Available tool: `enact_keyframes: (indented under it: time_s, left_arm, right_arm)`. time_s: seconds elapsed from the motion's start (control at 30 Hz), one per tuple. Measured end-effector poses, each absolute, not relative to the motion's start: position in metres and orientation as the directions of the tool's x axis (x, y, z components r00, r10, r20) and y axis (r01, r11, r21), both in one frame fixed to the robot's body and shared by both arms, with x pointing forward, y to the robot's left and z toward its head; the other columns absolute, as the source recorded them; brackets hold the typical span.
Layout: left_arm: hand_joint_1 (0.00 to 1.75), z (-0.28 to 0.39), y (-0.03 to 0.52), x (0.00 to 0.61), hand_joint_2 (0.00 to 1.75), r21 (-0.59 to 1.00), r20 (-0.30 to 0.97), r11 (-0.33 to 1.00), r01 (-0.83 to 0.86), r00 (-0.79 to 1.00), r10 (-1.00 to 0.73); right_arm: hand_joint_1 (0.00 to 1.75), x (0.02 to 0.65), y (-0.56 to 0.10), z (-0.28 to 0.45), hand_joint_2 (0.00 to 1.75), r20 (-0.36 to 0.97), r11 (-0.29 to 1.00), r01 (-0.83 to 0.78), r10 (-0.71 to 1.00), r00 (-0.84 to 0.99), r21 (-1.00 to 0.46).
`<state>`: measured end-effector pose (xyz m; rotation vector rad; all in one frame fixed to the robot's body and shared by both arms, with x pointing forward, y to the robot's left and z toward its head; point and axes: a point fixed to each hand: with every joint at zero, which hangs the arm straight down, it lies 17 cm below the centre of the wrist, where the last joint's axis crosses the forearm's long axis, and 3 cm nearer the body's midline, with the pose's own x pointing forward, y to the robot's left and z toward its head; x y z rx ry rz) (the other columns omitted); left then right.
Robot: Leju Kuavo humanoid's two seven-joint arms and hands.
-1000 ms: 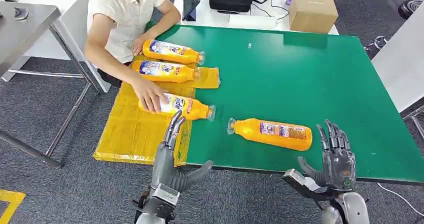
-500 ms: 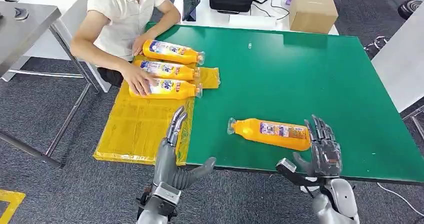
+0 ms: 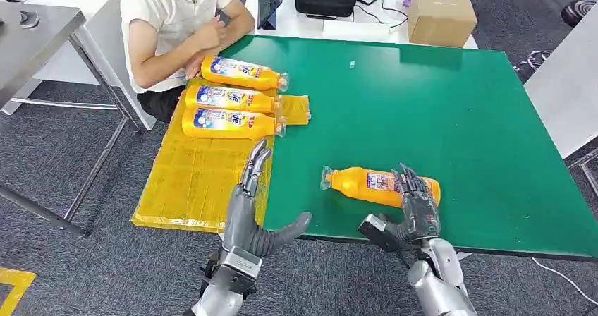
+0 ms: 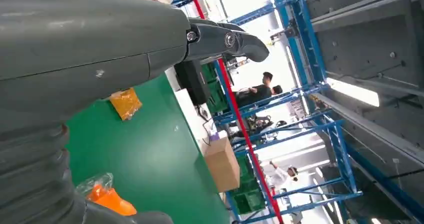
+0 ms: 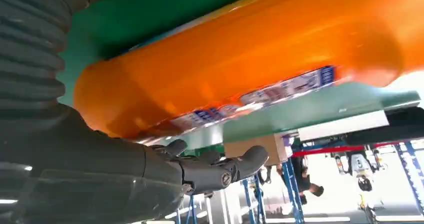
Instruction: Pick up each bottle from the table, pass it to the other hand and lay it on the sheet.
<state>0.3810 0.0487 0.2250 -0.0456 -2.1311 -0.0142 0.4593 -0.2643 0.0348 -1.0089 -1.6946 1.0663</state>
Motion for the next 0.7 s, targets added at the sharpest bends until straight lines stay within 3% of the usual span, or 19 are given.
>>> enact_keyframes:
  time_s: [0.23,0.53,0.7]
  left_arm:
    - [0.00,0.225,0.045,0.384,1.75,-0.017,0.853,0.998,0.053,-0.521,0.042]
    - [0.00,0.220,0.044,0.384,1.75,0.000,0.864,0.999,0.047,-0.503,0.024]
    - [0.00,0.218,0.046,0.385,1.75,0.007,0.869,0.999,0.039,-0.495,0.013]
  right_arm:
    - [0.00,0.473,-0.260,0.025,1.75,0.196,0.232,0.140,0.952,-0.234,-0.963]
    - [0.00,0.491,-0.282,0.026,1.75,0.017,0.026,0.139,0.998,-0.066,-0.990]
    - [0.00,0.492,-0.289,0.027,1.75,-0.003,0.000,0.140,1.000,-0.022,-0.990]
